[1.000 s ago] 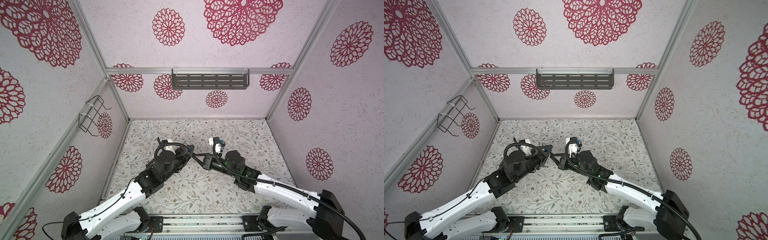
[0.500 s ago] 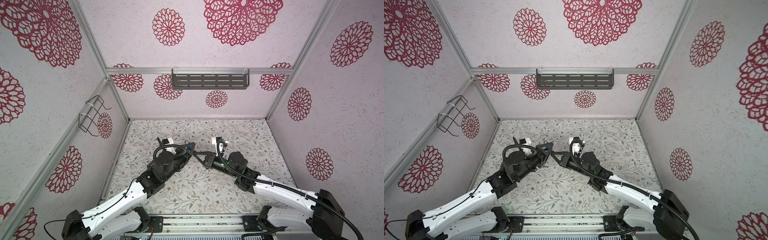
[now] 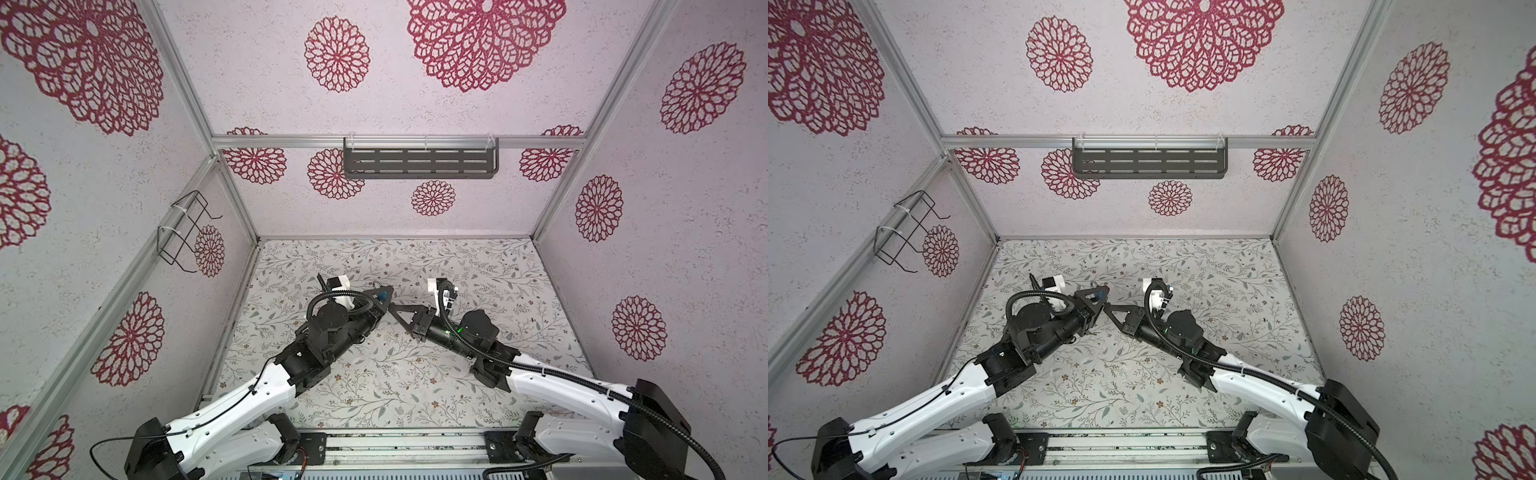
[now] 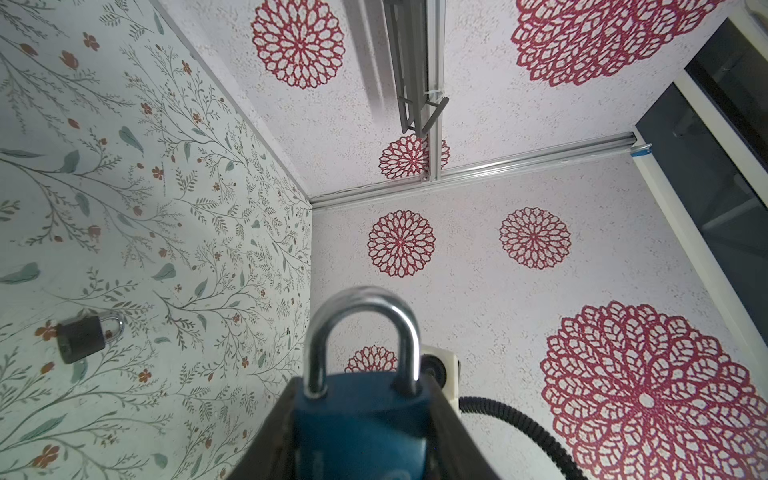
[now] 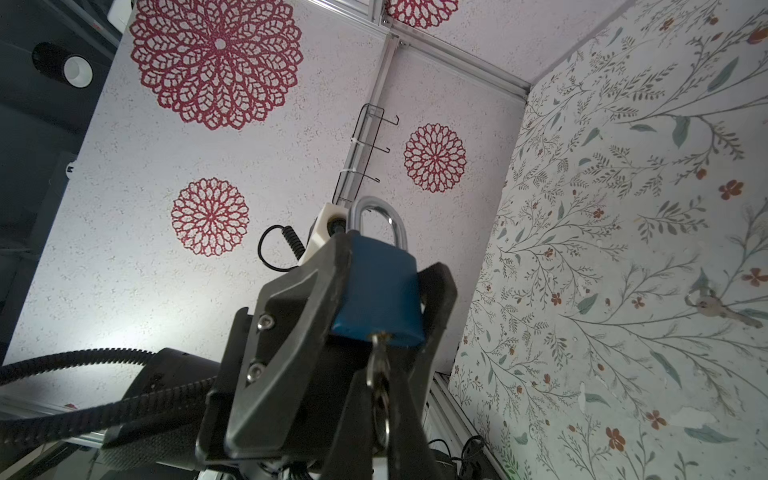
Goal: Unlock with the key
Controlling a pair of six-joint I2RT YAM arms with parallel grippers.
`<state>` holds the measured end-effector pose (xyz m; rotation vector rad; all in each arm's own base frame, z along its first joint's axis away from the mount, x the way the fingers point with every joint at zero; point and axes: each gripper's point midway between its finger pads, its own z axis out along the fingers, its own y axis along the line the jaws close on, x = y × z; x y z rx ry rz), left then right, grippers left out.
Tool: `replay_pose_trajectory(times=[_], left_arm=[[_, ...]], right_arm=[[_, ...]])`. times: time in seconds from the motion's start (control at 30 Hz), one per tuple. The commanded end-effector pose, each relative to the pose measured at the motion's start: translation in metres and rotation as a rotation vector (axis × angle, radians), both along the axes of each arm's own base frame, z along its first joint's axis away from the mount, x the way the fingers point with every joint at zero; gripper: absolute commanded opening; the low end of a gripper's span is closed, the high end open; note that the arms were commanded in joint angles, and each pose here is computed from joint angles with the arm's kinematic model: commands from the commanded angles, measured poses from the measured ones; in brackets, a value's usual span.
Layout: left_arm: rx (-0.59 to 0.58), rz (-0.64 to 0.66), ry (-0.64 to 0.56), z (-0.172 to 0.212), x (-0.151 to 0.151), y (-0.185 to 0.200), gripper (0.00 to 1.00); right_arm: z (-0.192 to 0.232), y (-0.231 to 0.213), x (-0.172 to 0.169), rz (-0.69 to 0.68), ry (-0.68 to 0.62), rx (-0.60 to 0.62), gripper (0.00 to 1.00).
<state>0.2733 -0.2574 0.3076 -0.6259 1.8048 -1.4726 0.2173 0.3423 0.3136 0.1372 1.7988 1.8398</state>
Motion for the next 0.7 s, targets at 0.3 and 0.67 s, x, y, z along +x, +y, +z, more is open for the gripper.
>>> replay_pose_trajectory(times=[0.3,0.67], left_arm=[[-0.059,-0.014,-0.129,0.034,-0.003,-0.001,0.00],[-0.033,0.004,-0.133,0.036,-0.002,0.007,0.00]], right_arm=[[0.024,-0.006,0.000,-0.012,0.027,0.150,0.00],[0.010,-0.009,0.006,-0.056,0.022,0.070,0.00]])
